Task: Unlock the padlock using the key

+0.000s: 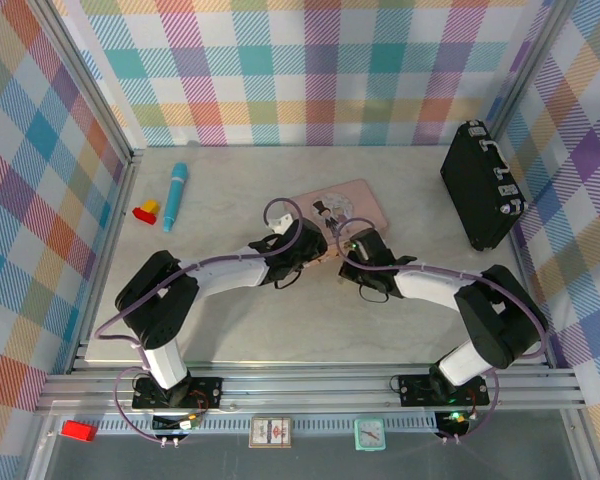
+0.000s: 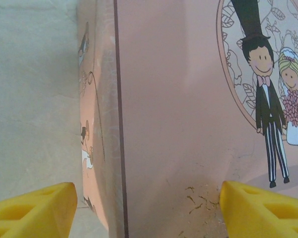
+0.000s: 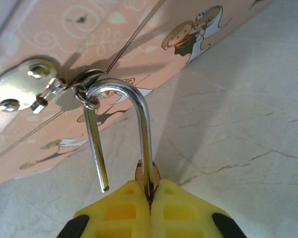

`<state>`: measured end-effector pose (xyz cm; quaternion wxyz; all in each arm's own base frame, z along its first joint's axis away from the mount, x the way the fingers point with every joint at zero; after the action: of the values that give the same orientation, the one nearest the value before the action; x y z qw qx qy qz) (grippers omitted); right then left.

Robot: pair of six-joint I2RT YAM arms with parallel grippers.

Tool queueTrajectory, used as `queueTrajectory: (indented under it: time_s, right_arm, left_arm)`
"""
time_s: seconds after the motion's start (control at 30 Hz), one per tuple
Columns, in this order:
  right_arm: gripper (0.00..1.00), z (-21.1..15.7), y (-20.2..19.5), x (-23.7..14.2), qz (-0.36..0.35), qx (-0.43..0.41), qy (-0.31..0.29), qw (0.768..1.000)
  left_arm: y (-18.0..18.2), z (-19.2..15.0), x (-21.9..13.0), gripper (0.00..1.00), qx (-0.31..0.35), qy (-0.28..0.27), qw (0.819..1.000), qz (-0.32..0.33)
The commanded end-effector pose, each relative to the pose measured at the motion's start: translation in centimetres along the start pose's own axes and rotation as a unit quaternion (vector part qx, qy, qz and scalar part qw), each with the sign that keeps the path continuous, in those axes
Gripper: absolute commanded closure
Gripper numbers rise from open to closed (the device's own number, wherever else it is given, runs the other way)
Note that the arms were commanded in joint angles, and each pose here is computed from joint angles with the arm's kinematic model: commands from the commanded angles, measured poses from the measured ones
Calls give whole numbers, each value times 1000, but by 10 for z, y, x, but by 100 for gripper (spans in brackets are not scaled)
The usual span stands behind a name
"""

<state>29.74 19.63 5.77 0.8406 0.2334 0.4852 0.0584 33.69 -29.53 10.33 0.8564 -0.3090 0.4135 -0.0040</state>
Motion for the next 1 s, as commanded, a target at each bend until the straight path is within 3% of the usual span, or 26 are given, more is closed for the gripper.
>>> queueTrajectory:
  time_s: [0.0, 0.4, 0.77, 0.97]
  right_arm:
    - [100, 13, -6, -2, 16, 50, -15, 999]
    - [100, 43, -6, -5, 66, 159, -35, 985]
    - [100, 68, -21, -18, 43, 176, -70, 981]
    - [100, 73, -7, -28, 62, 147, -69, 985]
  left_arm:
    - [21, -33, 8, 25, 28, 43, 998, 44]
    - [21, -43, 11, 25, 30, 42, 997, 51]
    - [21, -40, 9, 25, 27, 35, 998, 53]
    - [17, -39, 13, 24, 27, 36, 998, 46]
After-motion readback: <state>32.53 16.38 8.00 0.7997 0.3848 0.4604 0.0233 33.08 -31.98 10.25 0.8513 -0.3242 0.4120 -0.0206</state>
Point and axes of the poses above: each hand's point on the last joint's axis, 136 mm out from that joint toward the fingers, its own x axis out along the fingers, its own y axis along the line the jaws close on, z = x × y, the point moved 2 cm from there along -x, back along the fingers, and after that the axes turned 4 degrees about -x, right-handed, at the moved point
